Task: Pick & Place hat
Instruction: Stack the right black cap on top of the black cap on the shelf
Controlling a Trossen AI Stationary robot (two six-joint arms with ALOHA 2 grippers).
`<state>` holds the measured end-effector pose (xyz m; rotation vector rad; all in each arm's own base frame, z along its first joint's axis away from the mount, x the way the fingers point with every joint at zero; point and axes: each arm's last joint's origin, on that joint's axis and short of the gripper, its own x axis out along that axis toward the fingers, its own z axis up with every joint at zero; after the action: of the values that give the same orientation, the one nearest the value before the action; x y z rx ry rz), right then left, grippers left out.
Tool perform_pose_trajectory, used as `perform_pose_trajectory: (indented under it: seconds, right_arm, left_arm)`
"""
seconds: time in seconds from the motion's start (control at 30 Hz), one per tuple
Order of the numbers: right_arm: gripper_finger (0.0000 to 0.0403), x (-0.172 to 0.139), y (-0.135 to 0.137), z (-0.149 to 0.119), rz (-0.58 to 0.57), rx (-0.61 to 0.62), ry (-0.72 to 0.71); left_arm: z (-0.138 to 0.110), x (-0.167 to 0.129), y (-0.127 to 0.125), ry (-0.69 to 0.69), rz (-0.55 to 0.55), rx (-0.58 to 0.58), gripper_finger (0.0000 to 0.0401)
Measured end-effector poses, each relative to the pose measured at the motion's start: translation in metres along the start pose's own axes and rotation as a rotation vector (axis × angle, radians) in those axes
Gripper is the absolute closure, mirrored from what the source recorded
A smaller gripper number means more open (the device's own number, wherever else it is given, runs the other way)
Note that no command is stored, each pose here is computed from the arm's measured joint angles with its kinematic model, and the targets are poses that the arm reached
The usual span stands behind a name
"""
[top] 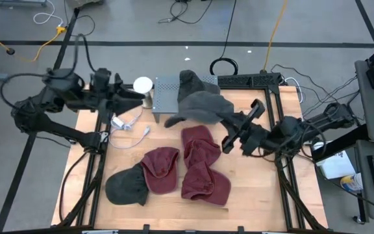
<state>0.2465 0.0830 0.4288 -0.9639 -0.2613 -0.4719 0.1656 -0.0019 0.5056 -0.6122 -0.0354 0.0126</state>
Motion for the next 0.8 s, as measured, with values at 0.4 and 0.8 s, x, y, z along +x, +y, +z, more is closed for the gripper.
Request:
perform_pose_trajectory:
  seconds: [0.4, 0.8]
  right_arm:
    - [0.0392, 0.011, 0.012, 0.003, -0.118, -0.368, -0.148]
    - [0.0392, 0.011, 0.011, 0.004, -0.142, -0.546, -0.165]
  left_arm:
    - [-0.002, 0.007, -0.004, 0.09, -0.119, -0.379, 0.0215]
    - [-0.015, 0.042, -0.001, 0.232, -0.131, -0.702, 0.0215]
